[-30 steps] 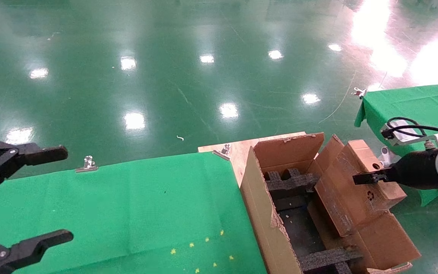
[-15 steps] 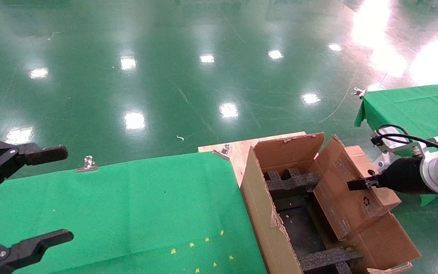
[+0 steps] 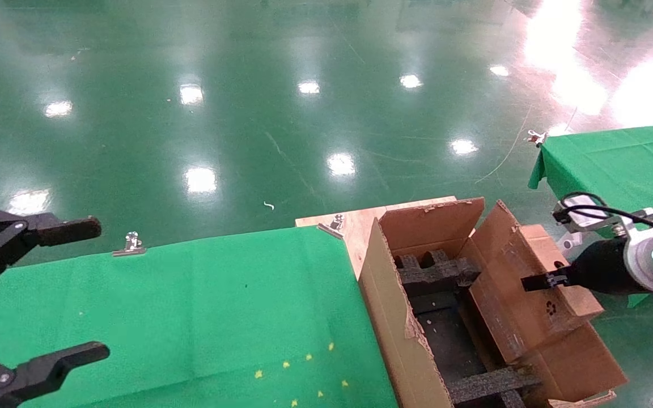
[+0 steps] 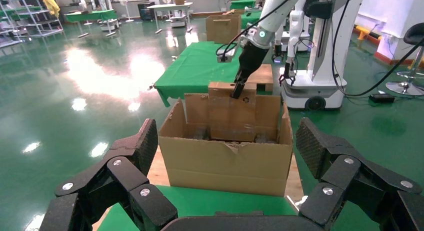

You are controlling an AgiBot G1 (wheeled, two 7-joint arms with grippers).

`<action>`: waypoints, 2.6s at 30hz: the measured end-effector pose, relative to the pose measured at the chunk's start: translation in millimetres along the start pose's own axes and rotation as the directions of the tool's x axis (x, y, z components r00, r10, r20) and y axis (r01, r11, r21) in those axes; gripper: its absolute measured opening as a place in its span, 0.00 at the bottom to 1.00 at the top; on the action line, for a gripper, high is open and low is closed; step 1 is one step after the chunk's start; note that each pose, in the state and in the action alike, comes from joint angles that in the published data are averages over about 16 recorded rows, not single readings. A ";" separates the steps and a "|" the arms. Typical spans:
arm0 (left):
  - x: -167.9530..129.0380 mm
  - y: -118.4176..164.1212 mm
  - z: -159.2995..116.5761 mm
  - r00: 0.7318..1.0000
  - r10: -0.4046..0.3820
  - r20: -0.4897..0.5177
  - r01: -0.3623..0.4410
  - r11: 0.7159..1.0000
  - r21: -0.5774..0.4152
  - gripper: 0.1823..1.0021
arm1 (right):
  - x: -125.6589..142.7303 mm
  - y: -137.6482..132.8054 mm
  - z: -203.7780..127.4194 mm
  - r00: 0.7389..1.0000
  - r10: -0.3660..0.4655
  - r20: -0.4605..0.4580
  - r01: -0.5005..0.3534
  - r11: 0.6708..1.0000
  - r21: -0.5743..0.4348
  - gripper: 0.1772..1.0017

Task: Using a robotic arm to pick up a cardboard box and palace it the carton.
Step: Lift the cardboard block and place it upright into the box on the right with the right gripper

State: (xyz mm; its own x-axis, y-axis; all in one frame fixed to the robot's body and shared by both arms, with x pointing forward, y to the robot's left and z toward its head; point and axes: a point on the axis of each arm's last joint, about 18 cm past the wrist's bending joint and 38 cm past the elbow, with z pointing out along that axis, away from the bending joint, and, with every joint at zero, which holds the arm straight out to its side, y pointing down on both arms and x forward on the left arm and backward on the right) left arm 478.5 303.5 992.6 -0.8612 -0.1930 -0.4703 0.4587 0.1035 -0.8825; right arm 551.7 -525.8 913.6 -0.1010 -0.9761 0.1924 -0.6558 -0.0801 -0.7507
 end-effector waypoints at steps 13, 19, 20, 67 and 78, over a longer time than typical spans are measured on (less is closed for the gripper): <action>0.0 0.0 0.0 1.000 0.000 0.000 0.000 1.000 0.000 1.00 | -13.5 0.6 36.0 1.000 -0.018 -0.001 0.018 1.000 -0.016 0.14; 0.0 0.0 0.0 1.000 0.000 0.000 0.000 1.000 0.000 1.00 | -19.3 0.2 55.5 1.000 -0.026 0.002 0.026 0.999 -0.023 0.14; 0.0 0.0 0.0 1.000 0.000 0.000 0.000 1.000 0.000 1.00 | -20.2 0.3 58.7 1.000 -0.027 0.002 0.027 0.999 -0.025 0.14; -0.1 -0.1 -0.1 1.000 0.000 0.000 0.000 1.000 0.001 1.00 | -43.9 13.3 129.9 0.995 -0.090 0.034 0.093 0.991 -0.093 0.21; -0.1 -0.1 -0.1 1.000 0.000 0.000 0.000 1.000 0.001 1.00 | -41.9 1.3 120.6 0.994 -0.099 0.037 0.101 0.993 -0.056 0.41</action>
State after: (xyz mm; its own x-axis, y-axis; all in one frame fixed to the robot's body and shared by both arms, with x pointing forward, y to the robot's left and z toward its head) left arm 478.5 303.6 992.7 -0.8612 -0.1935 -0.4700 0.4587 0.1027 -0.8826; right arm 645.3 -509.3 828.3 -0.0080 -0.9703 0.2420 -0.7037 -0.1664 -0.6907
